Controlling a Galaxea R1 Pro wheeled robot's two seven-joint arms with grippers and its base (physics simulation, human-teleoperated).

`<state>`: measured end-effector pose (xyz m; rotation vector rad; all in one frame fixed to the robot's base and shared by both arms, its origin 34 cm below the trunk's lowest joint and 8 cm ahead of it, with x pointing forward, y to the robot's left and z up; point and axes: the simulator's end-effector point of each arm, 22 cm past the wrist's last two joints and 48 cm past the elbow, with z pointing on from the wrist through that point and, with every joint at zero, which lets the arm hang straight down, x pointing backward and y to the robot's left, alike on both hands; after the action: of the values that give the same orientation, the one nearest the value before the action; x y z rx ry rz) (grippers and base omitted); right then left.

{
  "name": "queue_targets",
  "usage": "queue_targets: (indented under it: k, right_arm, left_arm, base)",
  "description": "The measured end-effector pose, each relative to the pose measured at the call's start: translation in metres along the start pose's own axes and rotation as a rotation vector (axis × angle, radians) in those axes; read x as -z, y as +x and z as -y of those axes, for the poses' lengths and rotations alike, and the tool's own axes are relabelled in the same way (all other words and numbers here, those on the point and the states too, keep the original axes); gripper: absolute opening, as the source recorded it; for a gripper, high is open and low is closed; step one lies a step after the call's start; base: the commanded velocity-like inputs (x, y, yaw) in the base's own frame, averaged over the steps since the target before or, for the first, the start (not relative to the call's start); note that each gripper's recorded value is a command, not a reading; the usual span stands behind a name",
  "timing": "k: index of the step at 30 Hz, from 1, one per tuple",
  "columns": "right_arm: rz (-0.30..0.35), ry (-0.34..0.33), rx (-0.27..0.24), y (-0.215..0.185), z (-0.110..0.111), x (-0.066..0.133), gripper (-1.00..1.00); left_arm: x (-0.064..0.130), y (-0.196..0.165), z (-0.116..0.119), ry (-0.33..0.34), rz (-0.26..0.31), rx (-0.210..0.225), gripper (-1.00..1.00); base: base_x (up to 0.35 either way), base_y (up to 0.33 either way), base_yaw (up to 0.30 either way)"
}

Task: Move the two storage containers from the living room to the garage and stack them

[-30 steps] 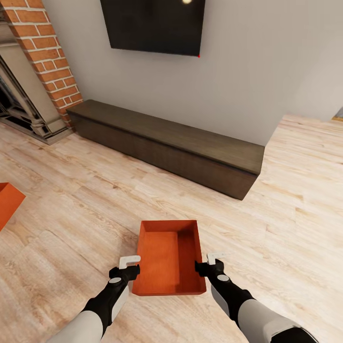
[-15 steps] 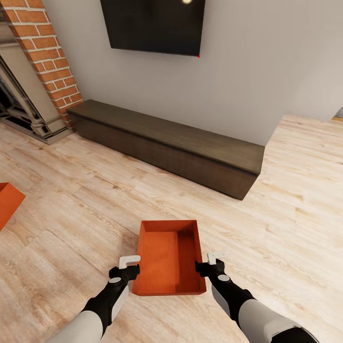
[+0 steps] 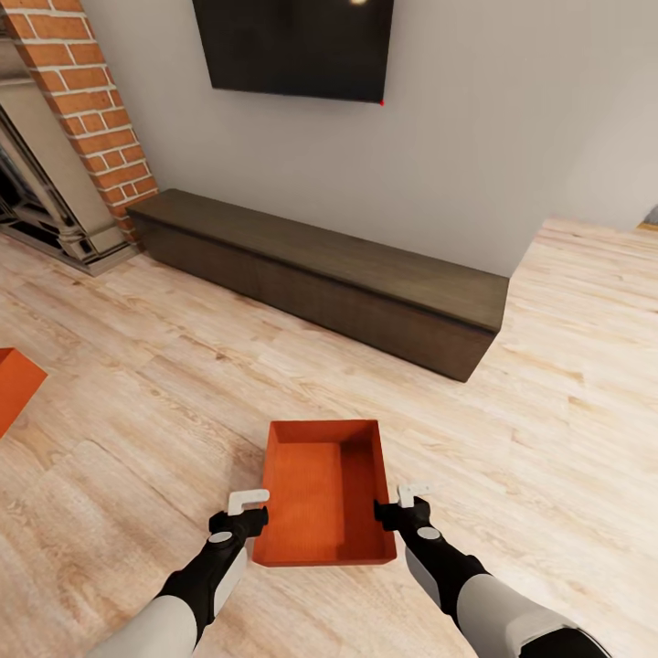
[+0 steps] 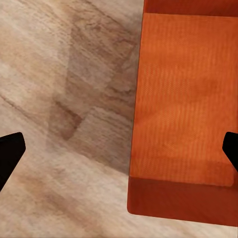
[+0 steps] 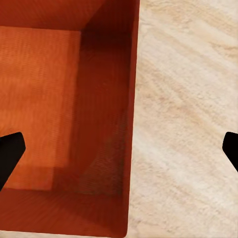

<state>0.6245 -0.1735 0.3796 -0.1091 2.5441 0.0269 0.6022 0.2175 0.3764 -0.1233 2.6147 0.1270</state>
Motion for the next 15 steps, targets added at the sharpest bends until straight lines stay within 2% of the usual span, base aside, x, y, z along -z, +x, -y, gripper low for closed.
queue_targets:
  k: [15]
  right_arm:
    - [-0.001,0.002,-0.023,0.021,-0.002,-0.022,1.0]
  left_arm:
    - [-0.024,0.015,-0.001,-0.004,0.009,-0.003,1.0]
  base:
    - [0.0,0.0,0.0]
